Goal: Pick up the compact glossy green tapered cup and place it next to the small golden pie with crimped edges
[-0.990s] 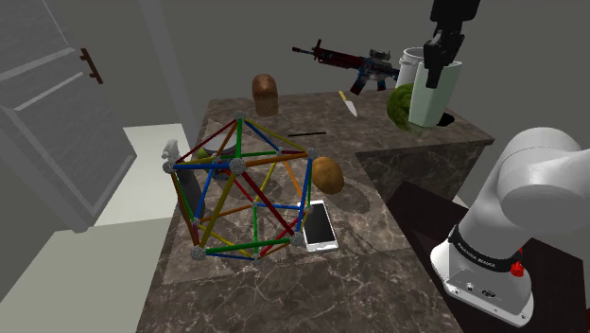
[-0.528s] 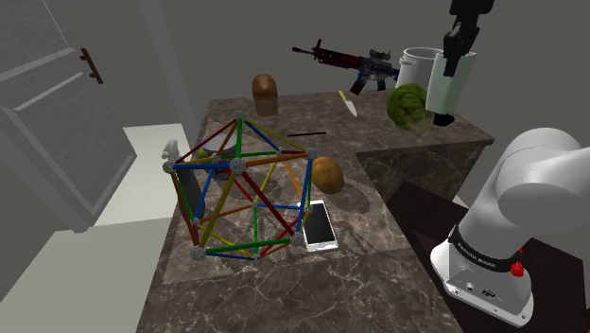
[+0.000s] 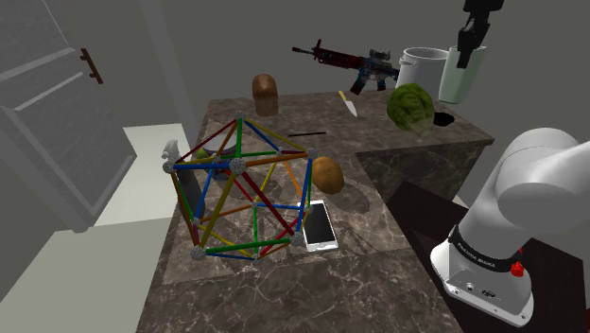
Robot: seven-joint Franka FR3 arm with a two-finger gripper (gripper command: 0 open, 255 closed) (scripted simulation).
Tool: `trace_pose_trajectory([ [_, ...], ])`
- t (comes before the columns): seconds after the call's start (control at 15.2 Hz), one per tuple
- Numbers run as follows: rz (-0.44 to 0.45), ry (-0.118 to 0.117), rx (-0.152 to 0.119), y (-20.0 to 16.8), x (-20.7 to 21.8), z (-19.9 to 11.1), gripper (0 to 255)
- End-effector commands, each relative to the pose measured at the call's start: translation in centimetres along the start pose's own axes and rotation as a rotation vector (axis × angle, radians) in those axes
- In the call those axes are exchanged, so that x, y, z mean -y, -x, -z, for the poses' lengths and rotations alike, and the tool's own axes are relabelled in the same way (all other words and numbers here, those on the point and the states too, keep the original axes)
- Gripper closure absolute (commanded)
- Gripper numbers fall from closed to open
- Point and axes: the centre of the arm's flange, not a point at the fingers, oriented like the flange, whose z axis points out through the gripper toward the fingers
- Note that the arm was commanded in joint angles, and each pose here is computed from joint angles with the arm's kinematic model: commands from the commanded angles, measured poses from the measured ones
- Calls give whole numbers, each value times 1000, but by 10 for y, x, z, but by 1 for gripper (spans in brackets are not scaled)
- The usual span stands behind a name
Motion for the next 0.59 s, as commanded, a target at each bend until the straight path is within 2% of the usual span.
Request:
trace_pose_trajectory([
  [0.0,0,2,0,-4,-28,-1,255],
  [0.53,0,2,0,-10,-134,-1,255],
])
